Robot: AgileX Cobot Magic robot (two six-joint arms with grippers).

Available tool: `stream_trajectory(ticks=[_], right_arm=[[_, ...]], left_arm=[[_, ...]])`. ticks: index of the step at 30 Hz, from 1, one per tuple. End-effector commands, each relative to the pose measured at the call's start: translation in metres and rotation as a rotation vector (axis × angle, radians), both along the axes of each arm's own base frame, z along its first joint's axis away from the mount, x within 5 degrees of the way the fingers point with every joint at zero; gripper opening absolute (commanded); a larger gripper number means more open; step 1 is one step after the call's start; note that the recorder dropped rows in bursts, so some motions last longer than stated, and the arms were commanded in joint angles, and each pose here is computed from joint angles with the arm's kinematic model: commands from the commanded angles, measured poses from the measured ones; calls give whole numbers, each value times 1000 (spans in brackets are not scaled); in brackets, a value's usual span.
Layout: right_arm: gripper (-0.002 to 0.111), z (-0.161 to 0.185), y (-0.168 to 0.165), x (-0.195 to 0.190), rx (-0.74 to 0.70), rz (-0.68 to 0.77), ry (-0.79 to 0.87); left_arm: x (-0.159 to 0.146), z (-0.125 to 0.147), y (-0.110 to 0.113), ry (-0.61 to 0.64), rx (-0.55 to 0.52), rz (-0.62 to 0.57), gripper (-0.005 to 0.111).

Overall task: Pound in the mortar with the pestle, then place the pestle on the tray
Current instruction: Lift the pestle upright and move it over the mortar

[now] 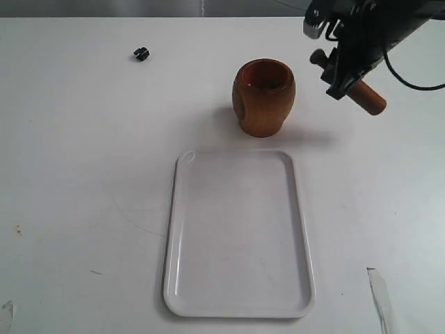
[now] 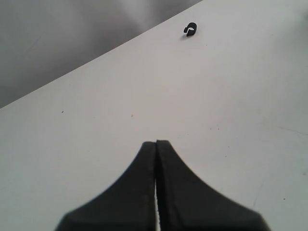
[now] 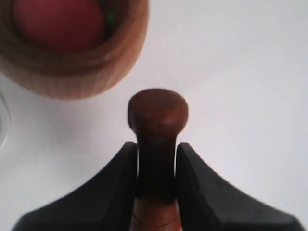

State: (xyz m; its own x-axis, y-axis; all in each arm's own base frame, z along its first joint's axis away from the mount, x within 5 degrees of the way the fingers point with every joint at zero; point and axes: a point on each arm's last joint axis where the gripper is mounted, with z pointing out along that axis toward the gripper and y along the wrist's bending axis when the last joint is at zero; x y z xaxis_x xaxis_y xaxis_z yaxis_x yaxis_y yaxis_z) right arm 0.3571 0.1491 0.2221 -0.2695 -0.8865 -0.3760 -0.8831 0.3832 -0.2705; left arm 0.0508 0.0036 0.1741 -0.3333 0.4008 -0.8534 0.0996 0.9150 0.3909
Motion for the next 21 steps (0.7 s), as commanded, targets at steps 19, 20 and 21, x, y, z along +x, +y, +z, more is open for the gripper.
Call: stream_trajectory(ticks=[19,20,21], right_arm=[[0,28,17,-36,889,105,-145],[0,25,14,-34,884,91,-143],[0,23,14,-32,880,84,-140]], left_arm=[[0,0,-1,-4,-15,-6,0],[0,0,-1,-4,-15,-6,0],[0,0,-1,-4,-15,-6,0]])
